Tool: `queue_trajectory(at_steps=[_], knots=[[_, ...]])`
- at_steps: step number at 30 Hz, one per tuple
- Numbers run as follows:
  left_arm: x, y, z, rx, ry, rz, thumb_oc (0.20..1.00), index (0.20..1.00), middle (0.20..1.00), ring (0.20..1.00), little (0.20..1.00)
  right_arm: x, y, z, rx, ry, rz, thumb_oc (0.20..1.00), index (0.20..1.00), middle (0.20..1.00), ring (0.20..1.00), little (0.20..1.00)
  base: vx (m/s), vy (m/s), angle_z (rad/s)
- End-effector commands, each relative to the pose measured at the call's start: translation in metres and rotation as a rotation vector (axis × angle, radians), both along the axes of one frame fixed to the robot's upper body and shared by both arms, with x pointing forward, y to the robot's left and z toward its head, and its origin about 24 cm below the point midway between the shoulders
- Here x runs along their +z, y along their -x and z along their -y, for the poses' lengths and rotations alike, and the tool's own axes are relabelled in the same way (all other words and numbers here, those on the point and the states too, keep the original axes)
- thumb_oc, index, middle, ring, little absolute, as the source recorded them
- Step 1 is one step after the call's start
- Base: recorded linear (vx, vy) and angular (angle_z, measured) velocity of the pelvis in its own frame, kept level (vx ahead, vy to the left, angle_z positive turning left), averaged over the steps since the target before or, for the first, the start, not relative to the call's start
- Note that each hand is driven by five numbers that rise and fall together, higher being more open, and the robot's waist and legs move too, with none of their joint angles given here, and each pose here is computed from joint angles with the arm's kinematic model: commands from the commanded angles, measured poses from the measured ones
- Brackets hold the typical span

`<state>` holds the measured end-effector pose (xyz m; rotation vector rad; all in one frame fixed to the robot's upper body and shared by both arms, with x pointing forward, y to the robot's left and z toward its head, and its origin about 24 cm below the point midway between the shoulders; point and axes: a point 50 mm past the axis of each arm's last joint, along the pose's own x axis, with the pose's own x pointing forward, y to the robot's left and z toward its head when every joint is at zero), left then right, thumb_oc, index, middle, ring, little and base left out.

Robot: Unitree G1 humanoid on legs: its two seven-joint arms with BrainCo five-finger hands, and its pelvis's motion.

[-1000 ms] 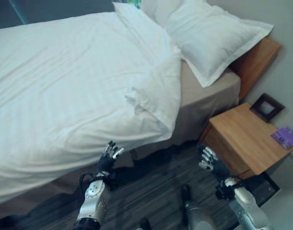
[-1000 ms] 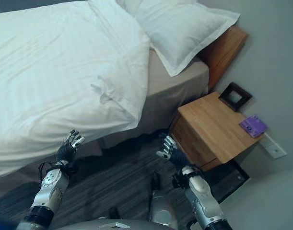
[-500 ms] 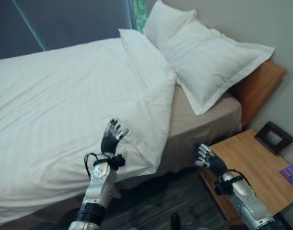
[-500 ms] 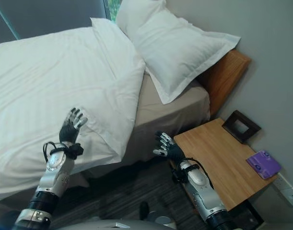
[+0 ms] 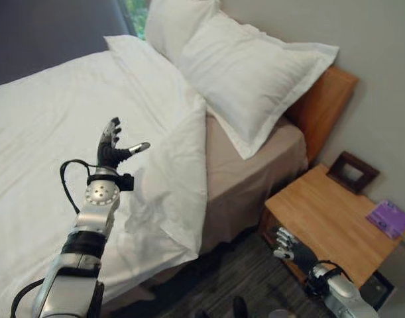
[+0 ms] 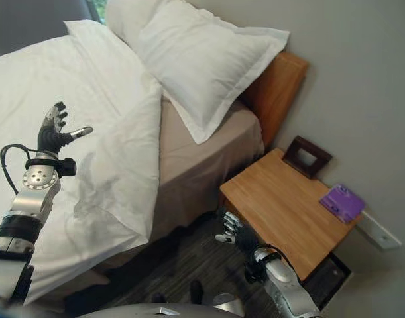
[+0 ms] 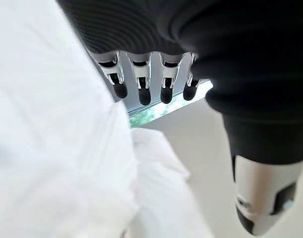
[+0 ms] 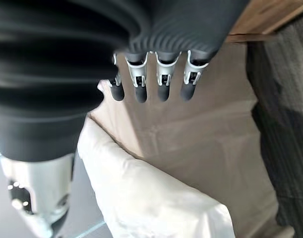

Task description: Making the bed.

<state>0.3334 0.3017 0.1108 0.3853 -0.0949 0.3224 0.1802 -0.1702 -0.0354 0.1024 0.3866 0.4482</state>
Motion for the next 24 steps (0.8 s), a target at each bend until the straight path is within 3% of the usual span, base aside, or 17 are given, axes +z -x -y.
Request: queue_trajectory(at_steps=[1, 4, 13, 24], knots=[[0.013, -0.01, -0.003, 0.033, 0.019, 0.033, 1.0, 1.0, 1.0, 1.0, 1.0, 0.015, -0.002, -0.002, 0.015, -0.045, 0.077, 1.0, 1.0, 1.0, 1.0, 1.0, -0.01, 0.05, -0.34], [0.013, -0.016, -0.012, 0.109, -0.032, -0.018, 1.0, 1.0, 1.0, 1.0, 1.0, 0.016, -0.006, -0.004, 0.01, -0.046, 0.084, 1.0, 1.0, 1.0, 1.0, 1.0, -0.03, 0.023, -0.21], [-0.001, -0.007, -0.006, 0.114, -0.049, -0.035, 1.0, 1.0, 1.0, 1.0, 1.0, 0.012, -0.005, -0.004, -0.01, -0.036, 0.069, 1.0, 1.0, 1.0, 1.0, 1.0, 0.01, -0.002, -0.09], [-0.017, -0.012, -0.001, 0.207, 0.058, -0.071, 1.0, 1.0, 1.0, 1.0, 1.0, 0.015, -0.014, -0.006, -0.003, -0.013, 0.089, 1.0, 1.0, 1.0, 1.0, 1.0, 0.0, -0.006, -0.02]])
